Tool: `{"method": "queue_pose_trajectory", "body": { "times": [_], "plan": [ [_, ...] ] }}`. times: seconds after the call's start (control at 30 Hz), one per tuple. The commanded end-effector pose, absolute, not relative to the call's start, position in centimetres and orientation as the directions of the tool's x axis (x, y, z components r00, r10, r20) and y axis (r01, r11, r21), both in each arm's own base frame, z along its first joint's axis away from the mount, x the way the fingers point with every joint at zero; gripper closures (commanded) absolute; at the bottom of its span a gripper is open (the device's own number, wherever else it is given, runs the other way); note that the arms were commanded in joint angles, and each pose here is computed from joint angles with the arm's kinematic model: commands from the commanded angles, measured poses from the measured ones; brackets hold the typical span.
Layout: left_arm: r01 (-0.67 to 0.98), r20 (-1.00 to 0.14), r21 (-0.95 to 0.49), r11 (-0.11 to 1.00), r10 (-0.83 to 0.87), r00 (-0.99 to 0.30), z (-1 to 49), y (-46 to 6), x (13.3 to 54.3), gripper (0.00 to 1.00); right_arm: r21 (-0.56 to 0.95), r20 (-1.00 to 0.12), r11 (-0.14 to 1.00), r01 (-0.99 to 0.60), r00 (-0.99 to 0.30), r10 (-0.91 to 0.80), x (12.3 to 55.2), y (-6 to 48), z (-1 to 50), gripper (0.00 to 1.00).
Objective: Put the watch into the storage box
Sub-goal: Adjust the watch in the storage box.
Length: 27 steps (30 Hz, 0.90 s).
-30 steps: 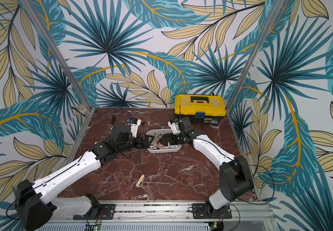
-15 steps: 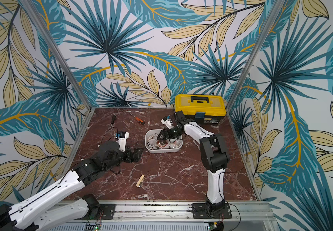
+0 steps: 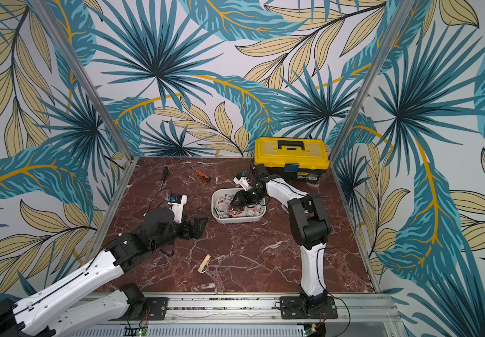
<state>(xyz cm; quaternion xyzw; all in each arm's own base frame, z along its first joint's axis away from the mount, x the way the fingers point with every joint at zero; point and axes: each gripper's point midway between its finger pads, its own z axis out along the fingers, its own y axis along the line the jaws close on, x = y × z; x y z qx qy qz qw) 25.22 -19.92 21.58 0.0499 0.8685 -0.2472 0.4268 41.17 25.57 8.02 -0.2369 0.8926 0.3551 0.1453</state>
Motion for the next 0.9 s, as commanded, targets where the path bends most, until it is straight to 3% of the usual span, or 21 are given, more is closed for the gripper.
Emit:
{"method": "queue_pose_trajectory", "body": {
  "times": [0.0,0.23,0.43,0.7,0.87],
  "plan": [
    [0.298,-0.772,-0.367,0.881,-0.109,-0.627,20.7,-19.7,25.2,0.0,0.578,-0.402,0.625,-0.525,-0.849,-0.342,40.7,26.0,7.5,0.55],
    [0.301,-0.771,-0.353,0.886,-0.094,-0.63,20.4,-19.7,25.2,0.0,0.596,-0.407,0.611,-0.52,-0.852,-0.328,41.0,26.8,8.2,0.86],
    [0.3,-0.77,-0.345,0.89,-0.085,-0.632,20.1,-19.6,25.2,0.0,0.633,-0.415,0.575,-0.519,-0.854,-0.313,40.6,27.5,9.9,1.0],
    [0.301,-0.771,-0.338,0.892,-0.079,-0.632,19.9,-19.6,25.3,0.0,0.7,-0.41,0.517,-0.493,-0.87,-0.275,40.1,28.3,12.7,1.0],
    [0.307,-0.768,-0.342,0.888,-0.076,-0.636,19.9,-19.9,25.4,0.0,0.803,-0.272,0.473,-0.363,-0.929,-0.251,39.8,28.8,12.8,1.0]
  ]
}}
